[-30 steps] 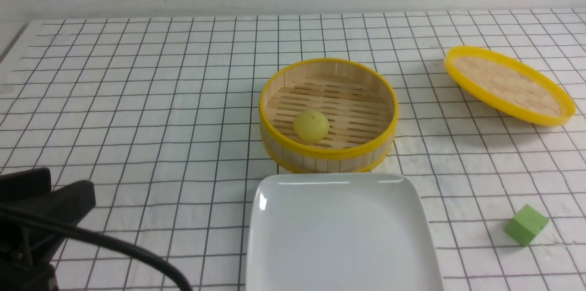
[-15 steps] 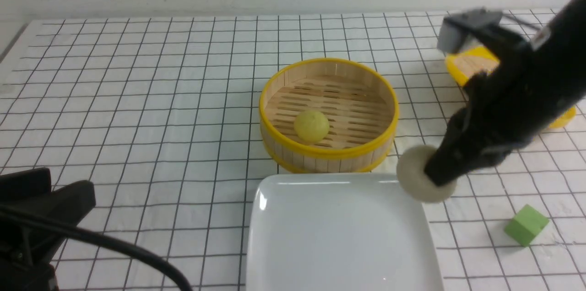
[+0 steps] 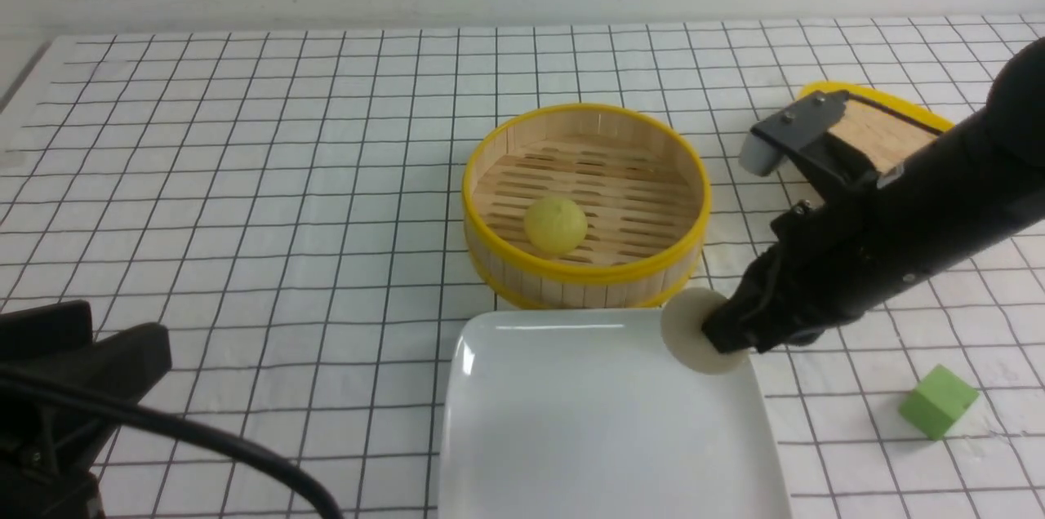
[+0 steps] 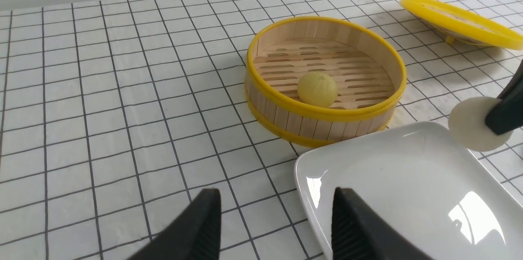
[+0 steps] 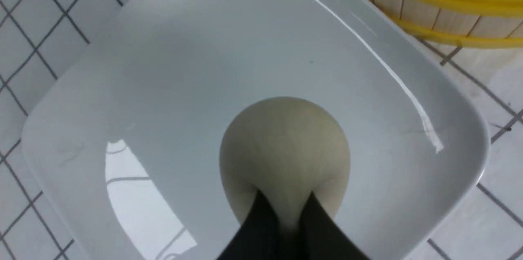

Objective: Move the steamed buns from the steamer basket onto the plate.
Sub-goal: Use the right arm to put the steamed stuffed bun into the plate

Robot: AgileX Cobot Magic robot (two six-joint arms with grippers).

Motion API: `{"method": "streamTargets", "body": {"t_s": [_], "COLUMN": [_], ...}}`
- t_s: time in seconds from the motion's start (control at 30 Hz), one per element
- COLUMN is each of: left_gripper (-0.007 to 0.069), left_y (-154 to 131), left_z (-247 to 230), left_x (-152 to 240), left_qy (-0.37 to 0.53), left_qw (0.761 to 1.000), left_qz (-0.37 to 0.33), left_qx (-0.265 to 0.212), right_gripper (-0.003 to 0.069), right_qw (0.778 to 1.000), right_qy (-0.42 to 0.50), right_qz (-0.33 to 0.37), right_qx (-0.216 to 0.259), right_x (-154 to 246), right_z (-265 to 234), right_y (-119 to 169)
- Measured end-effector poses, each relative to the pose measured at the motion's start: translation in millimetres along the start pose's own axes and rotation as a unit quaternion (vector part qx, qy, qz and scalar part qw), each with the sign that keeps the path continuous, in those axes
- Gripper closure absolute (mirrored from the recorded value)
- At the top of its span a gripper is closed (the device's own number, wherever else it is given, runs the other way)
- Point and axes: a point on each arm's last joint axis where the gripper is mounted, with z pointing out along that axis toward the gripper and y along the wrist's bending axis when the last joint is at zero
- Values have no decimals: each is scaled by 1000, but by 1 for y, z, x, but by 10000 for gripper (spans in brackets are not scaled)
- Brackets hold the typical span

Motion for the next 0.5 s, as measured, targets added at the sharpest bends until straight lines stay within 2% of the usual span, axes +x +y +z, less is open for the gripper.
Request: {"method": "streamTargets", "body": {"t_s": [0.17,0.5], "left_gripper": [236,236], "left_y": [0,0], "left_z": [0,0], "left_x": [0,0], "left_qy": [0,0], "left_qw": [1000,1000], "left_qz": [0,0], "left_qx": [0,0], "right_gripper": [629,623], "right_qw": [1000,999], "right_qy": [18,34], "right_qz": [11,-8], "right_qx": [4,14], "right_x": [2,6], "right_z": [20,48], "right_y": [-11,-27]}}
